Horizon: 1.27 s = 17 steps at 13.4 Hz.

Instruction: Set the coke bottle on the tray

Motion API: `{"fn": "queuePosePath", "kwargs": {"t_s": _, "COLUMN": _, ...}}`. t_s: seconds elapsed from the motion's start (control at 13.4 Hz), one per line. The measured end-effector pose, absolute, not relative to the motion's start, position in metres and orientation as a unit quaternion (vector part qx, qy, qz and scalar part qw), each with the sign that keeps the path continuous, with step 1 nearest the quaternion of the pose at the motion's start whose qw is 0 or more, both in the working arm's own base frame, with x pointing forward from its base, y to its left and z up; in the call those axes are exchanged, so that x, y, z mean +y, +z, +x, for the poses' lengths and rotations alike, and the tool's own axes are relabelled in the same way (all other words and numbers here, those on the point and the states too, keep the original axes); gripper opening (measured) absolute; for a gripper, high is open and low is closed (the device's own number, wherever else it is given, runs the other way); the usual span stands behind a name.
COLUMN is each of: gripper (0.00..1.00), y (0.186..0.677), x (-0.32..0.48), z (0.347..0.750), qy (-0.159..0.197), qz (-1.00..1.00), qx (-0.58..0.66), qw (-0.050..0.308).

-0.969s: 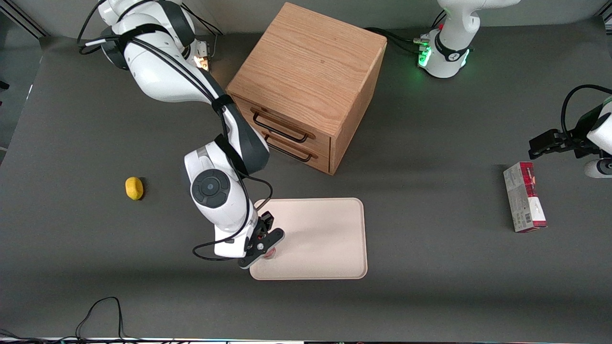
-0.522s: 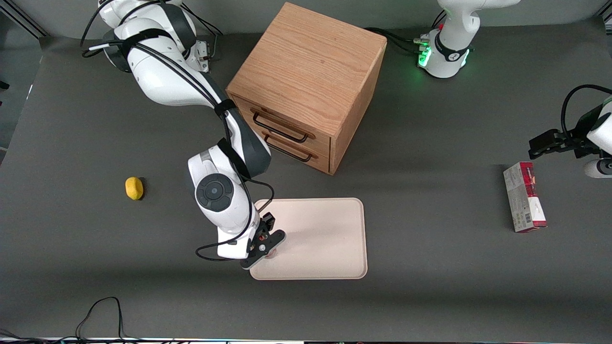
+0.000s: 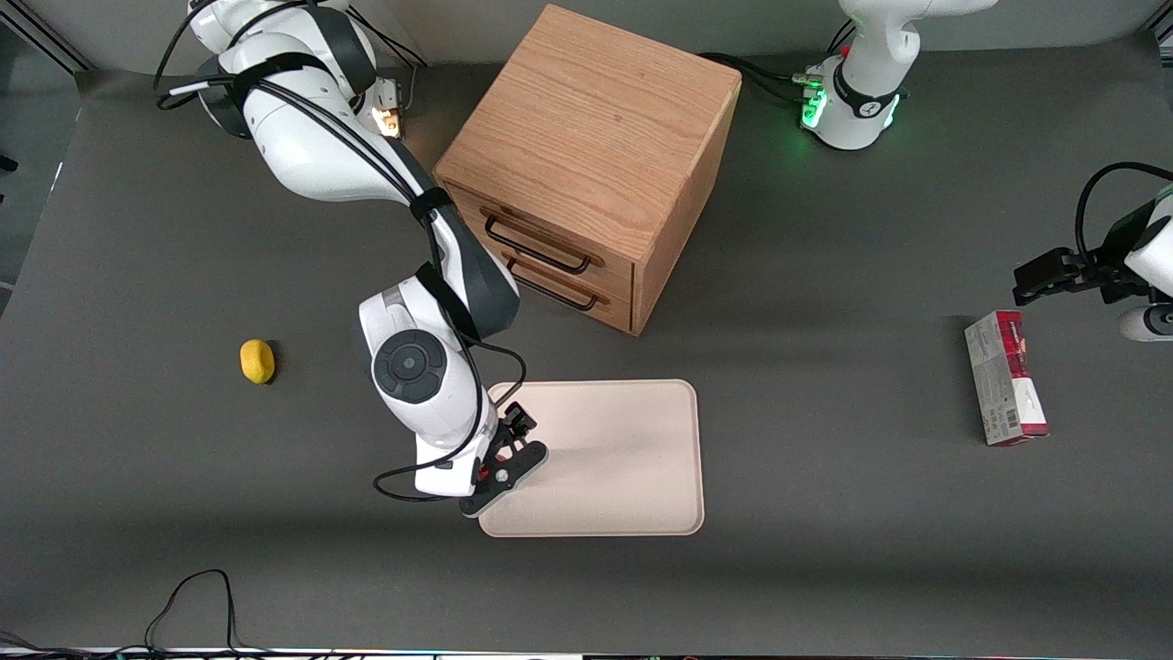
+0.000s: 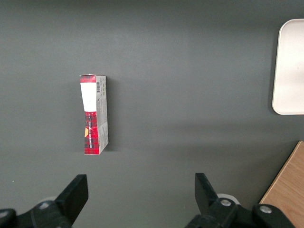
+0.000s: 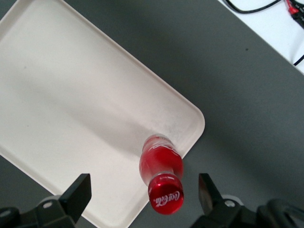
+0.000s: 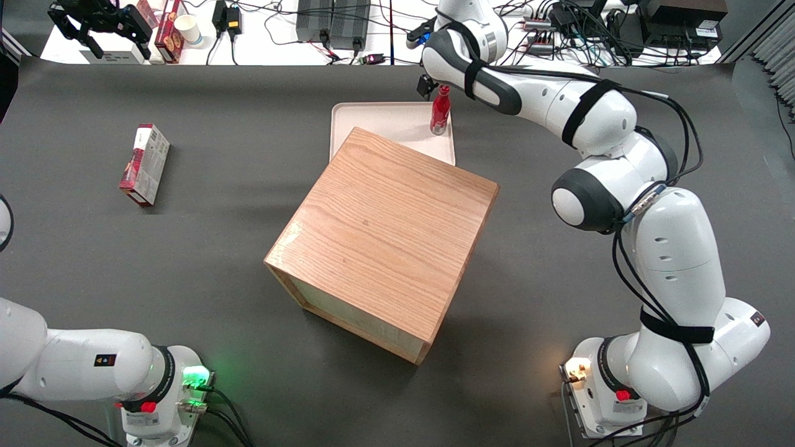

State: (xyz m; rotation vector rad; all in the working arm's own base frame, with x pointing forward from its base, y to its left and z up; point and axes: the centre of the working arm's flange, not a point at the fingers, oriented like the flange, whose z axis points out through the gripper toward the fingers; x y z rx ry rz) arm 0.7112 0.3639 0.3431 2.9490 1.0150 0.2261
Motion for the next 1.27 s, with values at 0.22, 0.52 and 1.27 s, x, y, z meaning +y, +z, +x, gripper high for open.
{"fn": "queuePosePath", "kwargs": {"t_s": 0.22, "gripper": 1.00, "y": 0.400, "x": 0.363, "z": 0.703, "qy": 0.079, "qz": 0.942, "qx": 0.325, "qw": 0.006}}
{"fn": "queuePosePath", "kwargs": {"t_s": 0.52, "gripper": 1.00, "y": 0.510, "x": 0.341, "z": 0.669, "qy": 0.058, "qz": 0.946, "qx": 0.320, "qw": 0.009}}
{"fn": "queuePosePath", "kwargs": {"t_s": 1.27, "gripper": 1.00, "y": 0.617, "x": 0.222, "z": 0.631, "qy": 0.027, "qz": 0.968, "qx": 0.247, "qw": 0.033}}
